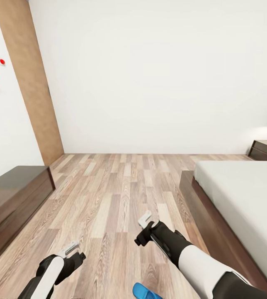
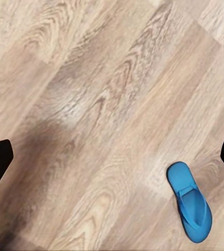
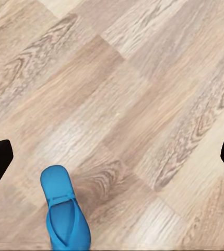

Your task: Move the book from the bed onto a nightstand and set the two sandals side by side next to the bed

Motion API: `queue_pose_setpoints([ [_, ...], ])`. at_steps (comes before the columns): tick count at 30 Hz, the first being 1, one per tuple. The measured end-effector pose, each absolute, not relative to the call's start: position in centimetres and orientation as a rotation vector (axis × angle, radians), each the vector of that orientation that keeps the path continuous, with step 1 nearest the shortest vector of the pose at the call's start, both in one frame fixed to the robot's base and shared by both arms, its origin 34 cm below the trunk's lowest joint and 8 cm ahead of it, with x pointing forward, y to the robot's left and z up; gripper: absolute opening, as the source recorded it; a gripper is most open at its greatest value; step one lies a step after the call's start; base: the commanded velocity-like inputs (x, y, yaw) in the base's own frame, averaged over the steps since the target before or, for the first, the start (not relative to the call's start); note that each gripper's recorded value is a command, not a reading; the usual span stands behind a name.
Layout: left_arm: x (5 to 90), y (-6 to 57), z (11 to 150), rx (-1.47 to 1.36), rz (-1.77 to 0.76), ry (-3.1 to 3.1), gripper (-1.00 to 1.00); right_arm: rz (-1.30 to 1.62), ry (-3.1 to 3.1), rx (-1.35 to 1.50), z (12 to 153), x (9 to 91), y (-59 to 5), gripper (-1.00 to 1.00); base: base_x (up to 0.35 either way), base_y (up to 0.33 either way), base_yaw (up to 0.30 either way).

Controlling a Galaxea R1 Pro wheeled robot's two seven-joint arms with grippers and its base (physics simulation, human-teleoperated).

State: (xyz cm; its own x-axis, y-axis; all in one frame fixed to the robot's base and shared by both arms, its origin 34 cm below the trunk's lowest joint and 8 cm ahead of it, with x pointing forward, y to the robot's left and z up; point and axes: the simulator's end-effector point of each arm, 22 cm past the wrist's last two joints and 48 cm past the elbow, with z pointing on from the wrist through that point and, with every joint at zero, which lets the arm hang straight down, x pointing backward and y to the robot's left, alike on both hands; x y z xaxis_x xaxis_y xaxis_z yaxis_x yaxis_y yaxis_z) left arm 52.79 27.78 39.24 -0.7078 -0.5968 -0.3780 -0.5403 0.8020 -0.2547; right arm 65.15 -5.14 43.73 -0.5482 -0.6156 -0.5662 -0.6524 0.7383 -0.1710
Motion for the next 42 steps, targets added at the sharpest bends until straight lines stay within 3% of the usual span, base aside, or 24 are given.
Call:
queue_pose_setpoints([
  [19, 58.5, 29.0, 42.9, -0.839, -0.235, 2.368, 1.00, 0.177, 2.525, -1.052, 35.8, 59.3, -6.6, 1.00, 0.001, 0.000, 0.000],
  [42, 54.5, 29.5, 34.4, -0.924, -0.114, 2.540, 1.00, 0.231, 2.566, -1.082, 31.0, 58.2, -6.5, 1.00, 0.000, 0.000, 0.000],
])
